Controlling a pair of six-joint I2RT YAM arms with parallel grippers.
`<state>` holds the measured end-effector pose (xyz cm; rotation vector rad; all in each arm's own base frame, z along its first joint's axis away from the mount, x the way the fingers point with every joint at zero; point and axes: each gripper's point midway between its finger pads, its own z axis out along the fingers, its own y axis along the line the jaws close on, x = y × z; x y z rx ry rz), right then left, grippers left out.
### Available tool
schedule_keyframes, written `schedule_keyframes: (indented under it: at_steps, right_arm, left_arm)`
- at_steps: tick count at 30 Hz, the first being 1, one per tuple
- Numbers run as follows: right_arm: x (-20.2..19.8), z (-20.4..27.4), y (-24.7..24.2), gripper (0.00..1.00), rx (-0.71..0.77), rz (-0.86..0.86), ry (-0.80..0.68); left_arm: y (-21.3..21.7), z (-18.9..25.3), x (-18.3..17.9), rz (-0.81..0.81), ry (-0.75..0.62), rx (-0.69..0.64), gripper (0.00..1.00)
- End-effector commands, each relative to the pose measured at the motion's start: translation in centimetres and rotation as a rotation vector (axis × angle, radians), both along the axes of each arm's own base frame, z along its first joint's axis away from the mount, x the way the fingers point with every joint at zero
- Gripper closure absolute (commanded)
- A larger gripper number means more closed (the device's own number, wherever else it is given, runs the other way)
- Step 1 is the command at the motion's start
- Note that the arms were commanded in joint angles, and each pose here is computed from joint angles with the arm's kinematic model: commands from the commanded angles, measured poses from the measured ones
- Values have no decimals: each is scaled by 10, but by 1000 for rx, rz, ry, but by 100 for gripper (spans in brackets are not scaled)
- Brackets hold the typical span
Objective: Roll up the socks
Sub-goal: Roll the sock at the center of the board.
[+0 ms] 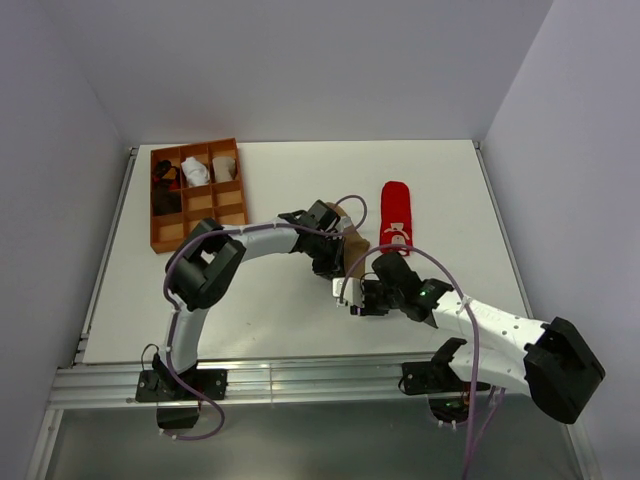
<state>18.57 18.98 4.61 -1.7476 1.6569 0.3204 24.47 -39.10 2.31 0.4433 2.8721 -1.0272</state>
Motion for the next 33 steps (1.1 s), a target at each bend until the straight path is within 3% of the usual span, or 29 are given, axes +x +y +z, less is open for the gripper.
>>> schedule_keyframes:
  at_steps: [1,13,33]
  right_arm:
    - [14,0,4,57,-18,13,-97]
    - [18,-7,20,55,-58,62,-73]
    - [46,-11,25,55,-123,42,-155]
  left_arm:
    - [42,-52,-35,-39,130,220,100]
    - [44,-54,-34,-70,130,232,100]
    - [47,-54,-32,-136,114,246,100]
